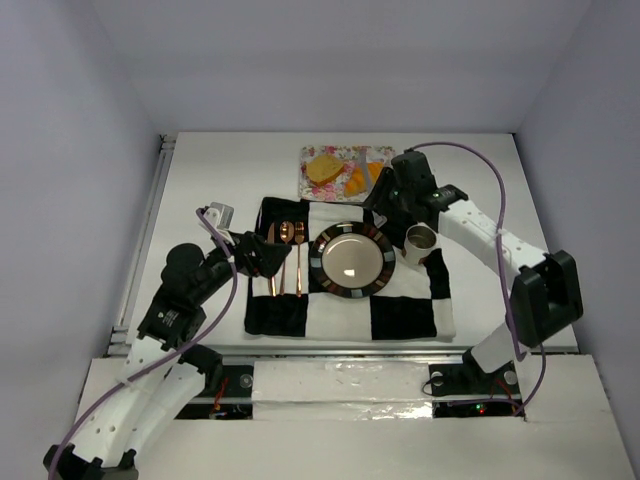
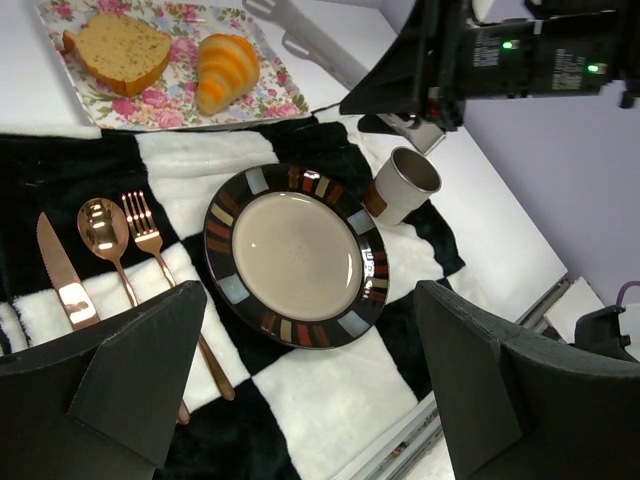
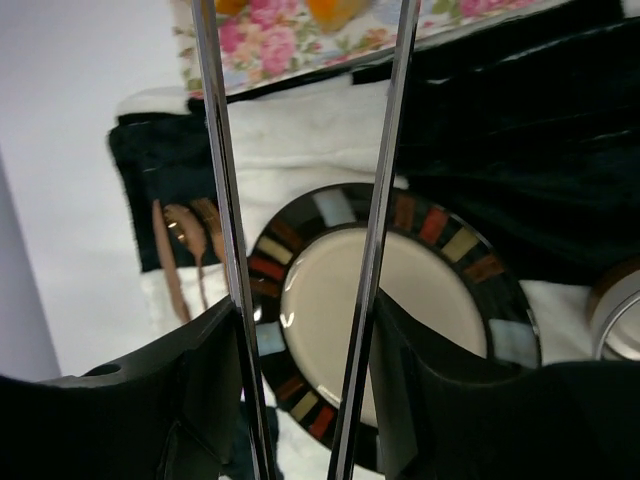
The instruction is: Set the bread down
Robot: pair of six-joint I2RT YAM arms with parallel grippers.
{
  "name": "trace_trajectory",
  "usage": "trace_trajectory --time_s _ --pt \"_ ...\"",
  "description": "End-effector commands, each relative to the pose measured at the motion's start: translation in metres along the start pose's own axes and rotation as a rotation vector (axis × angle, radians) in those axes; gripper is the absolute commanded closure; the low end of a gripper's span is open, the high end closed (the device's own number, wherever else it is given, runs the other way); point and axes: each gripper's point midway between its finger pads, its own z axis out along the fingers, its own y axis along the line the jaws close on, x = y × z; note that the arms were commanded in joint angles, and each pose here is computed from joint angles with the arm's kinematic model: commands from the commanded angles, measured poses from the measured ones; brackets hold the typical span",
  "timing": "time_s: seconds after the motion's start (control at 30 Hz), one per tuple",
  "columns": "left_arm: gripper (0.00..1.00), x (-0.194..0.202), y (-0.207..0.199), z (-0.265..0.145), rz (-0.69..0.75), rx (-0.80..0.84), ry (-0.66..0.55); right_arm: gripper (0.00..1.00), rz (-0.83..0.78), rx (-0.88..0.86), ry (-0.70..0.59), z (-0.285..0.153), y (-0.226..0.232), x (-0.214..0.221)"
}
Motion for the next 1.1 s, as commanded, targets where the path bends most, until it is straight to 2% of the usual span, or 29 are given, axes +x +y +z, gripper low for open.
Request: trace_trajectory --time_s 0.0,0.4,0.73,0.97,1.07 --pt "0.17 -0.011 -0.008 -0.001 0.039 0.033 -0.047 0.46 -0.031 0.040 -0.026 0.001 -0.005 -0.023" --pt "0.17 -0.012 -0.010 -0.001 0.041 0.047 -0.047 0.46 -0.046 0.097 0.059 0.048 -0.012 -0.020" --pt "0.17 -0.011 -0.009 0.001 0.041 0.046 -0.042 0.46 -0.058 0.095 0.101 0.069 -0.008 -0.017" --pt "0.18 -0.012 -0.008 0.001 0.041 0.041 -0.045 0.76 -0.058 0.068 0.055 0.048 -0.004 -0.025" --pt "0.18 -0.011 -0.007 0.001 0.042 0.037 -0.044 0.78 -0.062 0.027 0.012 0.023 0.005 -0.034"
